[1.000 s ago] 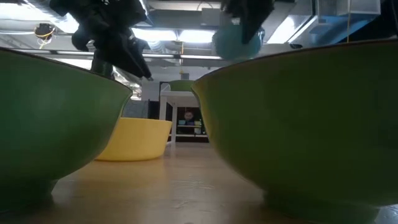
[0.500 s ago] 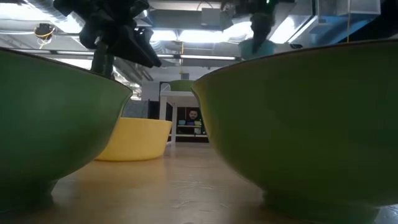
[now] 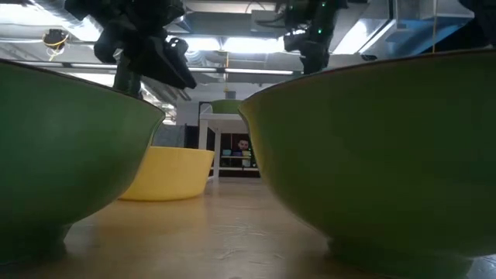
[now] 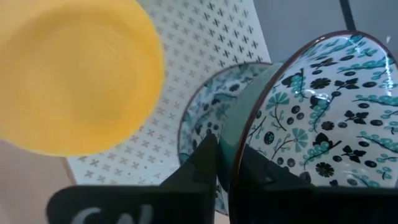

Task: Pick & Place Mini bowls
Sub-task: Stack the right blue patterned bowl on top of the other blue patterned bowl on the shelf

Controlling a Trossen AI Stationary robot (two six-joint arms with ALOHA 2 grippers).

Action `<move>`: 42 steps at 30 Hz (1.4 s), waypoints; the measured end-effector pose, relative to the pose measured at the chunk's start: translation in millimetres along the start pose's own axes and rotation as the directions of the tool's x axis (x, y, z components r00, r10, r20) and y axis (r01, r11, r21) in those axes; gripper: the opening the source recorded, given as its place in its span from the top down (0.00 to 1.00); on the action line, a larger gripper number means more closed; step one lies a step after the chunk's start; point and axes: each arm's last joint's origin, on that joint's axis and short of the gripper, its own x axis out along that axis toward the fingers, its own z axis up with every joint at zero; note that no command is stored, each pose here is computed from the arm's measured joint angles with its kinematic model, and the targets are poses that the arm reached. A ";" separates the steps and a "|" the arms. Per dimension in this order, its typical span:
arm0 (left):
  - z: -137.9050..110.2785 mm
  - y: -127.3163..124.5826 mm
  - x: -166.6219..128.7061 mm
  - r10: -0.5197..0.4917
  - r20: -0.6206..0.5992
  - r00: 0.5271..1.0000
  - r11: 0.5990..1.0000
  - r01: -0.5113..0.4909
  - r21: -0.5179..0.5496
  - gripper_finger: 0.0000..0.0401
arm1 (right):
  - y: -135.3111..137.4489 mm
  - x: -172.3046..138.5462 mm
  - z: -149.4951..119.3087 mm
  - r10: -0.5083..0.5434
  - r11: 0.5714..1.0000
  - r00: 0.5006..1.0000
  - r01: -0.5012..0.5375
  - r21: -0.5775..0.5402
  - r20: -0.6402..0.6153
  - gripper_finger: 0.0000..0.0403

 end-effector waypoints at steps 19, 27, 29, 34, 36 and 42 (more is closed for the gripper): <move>-0.9 -0.3 0.0 -0.004 -0.009 1.000 1.000 0.004 -0.013 0.57 | -1.9 6.4 -1.1 0.049 0.996 0.999 -0.048 0.082 -0.018 0.90; -0.9 -0.4 0.0 -0.004 -0.009 1.000 1.000 0.004 -0.015 0.57 | -1.8 6.4 -1.1 0.050 0.995 0.999 -0.048 0.087 -0.018 0.90; -0.9 -0.4 0.0 -0.004 -0.009 1.000 1.000 0.003 -0.014 0.57 | -1.8 6.4 -1.2 0.050 0.994 0.999 -0.048 0.093 -0.019 0.90; -0.9 -0.4 0.0 -0.004 -0.010 1.000 1.000 0.003 -0.016 0.57 | -1.9 6.3 -1.0 0.049 0.993 0.999 -0.047 0.104 -0.017 0.87; -0.9 -0.4 0.0 -0.004 -0.010 1.000 1.000 0.003 -0.024 0.57 | -2.0 6.4 -0.8 0.047 0.993 0.999 -0.045 0.108 -0.014 0.82; -0.9 -0.4 0.0 -0.003 -0.010 1.000 0.999 0.003 -0.033 0.57 | -2.3 6.3 -0.7 0.040 0.993 0.999 -0.038 0.112 -0.015 0.62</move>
